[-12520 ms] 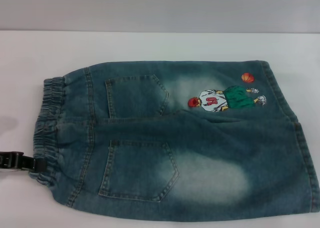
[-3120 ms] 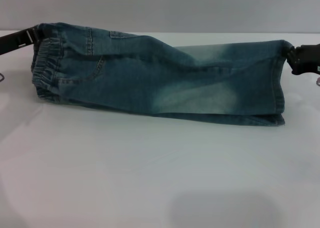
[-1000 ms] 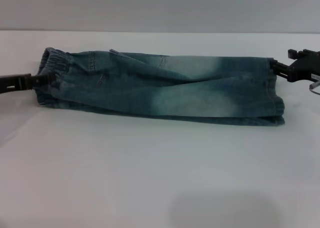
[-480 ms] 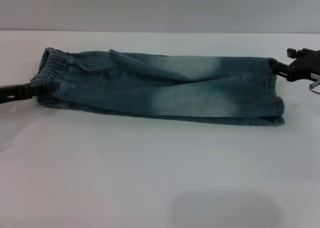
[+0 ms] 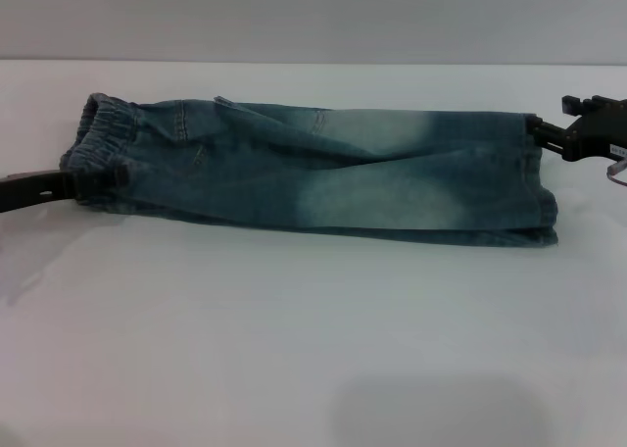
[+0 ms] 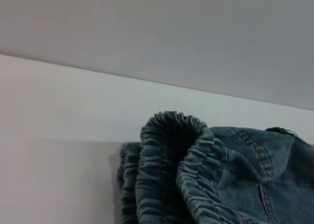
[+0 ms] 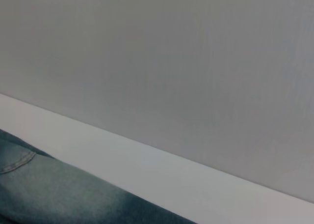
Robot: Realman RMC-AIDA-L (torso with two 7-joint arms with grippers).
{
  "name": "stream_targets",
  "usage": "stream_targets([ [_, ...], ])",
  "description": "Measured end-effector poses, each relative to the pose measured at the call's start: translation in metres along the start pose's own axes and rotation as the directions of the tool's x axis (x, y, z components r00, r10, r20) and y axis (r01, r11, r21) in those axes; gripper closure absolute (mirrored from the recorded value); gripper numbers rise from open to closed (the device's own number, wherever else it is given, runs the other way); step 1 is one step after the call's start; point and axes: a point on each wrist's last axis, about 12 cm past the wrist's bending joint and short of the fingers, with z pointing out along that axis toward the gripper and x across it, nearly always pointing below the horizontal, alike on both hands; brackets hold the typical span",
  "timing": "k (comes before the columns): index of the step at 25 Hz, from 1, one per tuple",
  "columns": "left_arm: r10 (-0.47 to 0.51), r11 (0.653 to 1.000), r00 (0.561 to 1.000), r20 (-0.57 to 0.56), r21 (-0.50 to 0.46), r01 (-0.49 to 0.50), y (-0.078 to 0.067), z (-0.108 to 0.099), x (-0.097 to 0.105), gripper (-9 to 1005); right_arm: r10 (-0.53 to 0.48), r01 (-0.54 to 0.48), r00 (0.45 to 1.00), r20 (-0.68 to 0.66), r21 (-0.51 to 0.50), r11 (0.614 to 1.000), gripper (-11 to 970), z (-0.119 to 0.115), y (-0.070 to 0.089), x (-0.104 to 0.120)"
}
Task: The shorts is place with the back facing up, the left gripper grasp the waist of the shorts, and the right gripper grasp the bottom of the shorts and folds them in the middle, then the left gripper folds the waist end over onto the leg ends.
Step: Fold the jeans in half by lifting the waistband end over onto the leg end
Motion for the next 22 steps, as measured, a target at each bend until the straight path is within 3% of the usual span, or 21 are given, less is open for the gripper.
stream_targets([
  [5,-0.002,1.000,1.000,0.007,-0.008,0.002,-0.0016,0.0034,-0.0001,154,-0.001,0.001,1.000,0.001,0.001,1.000,380,-0.0001,-0.0003,-0.0002],
  [19,-0.001,0.999,0.999,0.054,-0.037,0.003,0.0017,0.0026,0.0021,504,0.004,-0.004,1.000,-0.005,0.006,1.000,380,-0.0021,-0.0011,0.0033],
  [22,0.003,0.999,0.998,0.055,-0.036,-0.001,0.0012,0.0032,0.0014,540,0.006,-0.006,1.000,-0.005,0.008,1.000,380,-0.0024,-0.0014,0.0038],
])
